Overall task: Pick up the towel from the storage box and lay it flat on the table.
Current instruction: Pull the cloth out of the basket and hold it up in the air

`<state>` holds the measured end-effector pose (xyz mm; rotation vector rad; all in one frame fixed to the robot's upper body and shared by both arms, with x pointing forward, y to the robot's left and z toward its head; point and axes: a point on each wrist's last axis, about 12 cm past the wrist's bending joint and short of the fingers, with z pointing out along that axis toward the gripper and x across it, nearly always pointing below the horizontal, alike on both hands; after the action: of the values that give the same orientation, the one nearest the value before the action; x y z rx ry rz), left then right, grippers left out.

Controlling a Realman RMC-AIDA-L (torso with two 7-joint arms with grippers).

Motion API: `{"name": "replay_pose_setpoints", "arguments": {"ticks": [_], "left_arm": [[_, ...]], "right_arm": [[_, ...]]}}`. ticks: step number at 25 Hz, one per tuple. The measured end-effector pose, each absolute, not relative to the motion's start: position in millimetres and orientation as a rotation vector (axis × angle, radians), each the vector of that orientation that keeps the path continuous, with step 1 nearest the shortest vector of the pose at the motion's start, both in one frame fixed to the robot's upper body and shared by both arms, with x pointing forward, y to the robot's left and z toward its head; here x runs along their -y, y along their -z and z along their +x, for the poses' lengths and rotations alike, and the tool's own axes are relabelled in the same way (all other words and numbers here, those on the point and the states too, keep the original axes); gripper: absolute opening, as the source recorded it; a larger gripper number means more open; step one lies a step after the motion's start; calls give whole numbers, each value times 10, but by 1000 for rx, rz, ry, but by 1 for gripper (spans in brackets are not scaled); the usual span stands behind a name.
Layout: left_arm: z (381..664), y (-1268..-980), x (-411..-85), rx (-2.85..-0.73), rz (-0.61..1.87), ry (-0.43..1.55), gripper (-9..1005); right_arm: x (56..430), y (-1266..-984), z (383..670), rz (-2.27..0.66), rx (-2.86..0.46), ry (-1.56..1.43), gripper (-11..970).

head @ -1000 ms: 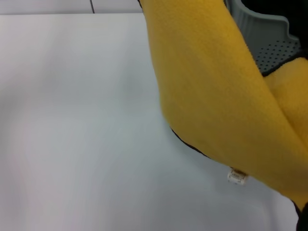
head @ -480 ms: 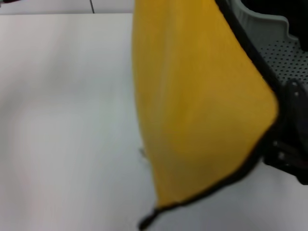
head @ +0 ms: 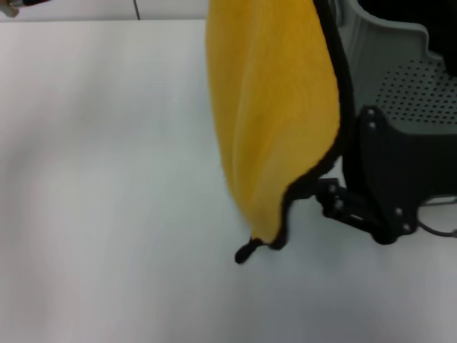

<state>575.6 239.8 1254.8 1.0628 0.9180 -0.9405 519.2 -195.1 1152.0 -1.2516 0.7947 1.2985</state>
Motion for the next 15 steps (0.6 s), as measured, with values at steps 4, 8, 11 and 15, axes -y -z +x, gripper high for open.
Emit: {"name": "replay_pose_setpoints", "arguments": {"ticks": [4, 8, 11, 15], "left_arm": [[5739, -12537, -2416, -883, 1008, 915, 20], [5714, -12524, -2405, -853, 998, 915, 21], [5697, -12515, -2405, -842, 993, 910, 21], [5678, -12530, -2444, -820, 972, 902, 21]], "right_arm": [[1867, -11478, 5292, -1260, -909, -1281, 103], [1851, -11425, 5405, -1199, -1026, -1225, 104], [1863, -11410, 5438, -1154, -1055, -1209, 104], [1941, -11389, 5421, -1067, -1065, -1204, 105]]}}
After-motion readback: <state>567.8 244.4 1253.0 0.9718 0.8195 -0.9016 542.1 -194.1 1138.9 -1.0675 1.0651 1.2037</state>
